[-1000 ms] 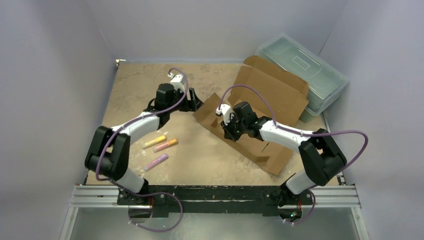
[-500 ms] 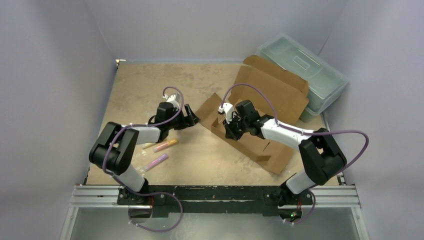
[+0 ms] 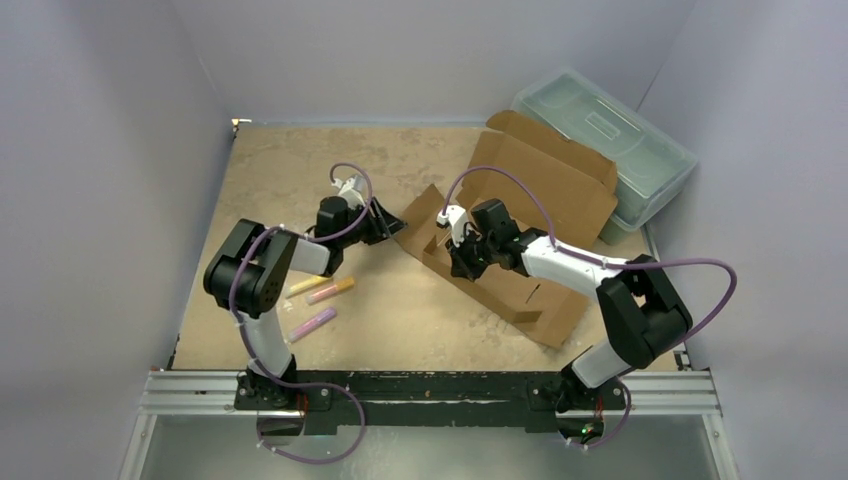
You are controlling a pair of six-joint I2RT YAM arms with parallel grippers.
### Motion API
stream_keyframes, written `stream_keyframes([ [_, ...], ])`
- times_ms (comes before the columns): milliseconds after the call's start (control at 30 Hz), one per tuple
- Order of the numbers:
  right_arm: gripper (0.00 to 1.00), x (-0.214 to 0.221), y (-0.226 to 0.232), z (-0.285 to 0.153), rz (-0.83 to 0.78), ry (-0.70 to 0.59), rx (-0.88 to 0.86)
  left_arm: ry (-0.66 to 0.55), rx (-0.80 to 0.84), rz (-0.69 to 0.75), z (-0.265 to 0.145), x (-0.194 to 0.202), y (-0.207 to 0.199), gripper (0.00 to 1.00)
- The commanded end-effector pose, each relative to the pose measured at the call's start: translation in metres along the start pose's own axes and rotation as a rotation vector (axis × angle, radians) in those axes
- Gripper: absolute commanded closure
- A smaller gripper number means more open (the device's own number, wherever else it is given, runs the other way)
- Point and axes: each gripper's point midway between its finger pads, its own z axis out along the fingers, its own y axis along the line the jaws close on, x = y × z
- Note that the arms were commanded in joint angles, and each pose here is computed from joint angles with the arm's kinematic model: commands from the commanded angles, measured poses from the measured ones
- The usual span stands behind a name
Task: Fold the paper box
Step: Fold the paper box at the center of the board.
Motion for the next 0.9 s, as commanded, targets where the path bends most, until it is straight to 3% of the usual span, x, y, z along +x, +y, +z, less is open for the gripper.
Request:
stream_keyframes([
  [0,1.00,-0.014,-0.003,-0.003,-0.016,-0.026,0.000,-0.038,0.226,-0.011,0.001,-0.019,-0.030,0.67],
  [100,1.00,-0.014,-0.006,-0.003,-0.010,-0.025,0.012,-0.013,0.283,-0.017,0.004,-0.016,-0.036,0.89],
  [233,1.00,-0.014,-0.008,-0.002,0.002,-0.025,0.014,0.001,0.330,-0.002,0.000,-0.014,-0.046,1.00],
  [500,1.00,-0.014,-0.009,0.000,0.006,-0.020,0.012,0.091,0.345,0.063,-0.004,0.009,-0.064,0.99],
  [867,1.00,-0.013,-0.013,0.001,0.016,-0.014,0.022,0.182,0.333,0.128,0.003,0.039,-0.074,0.84],
])
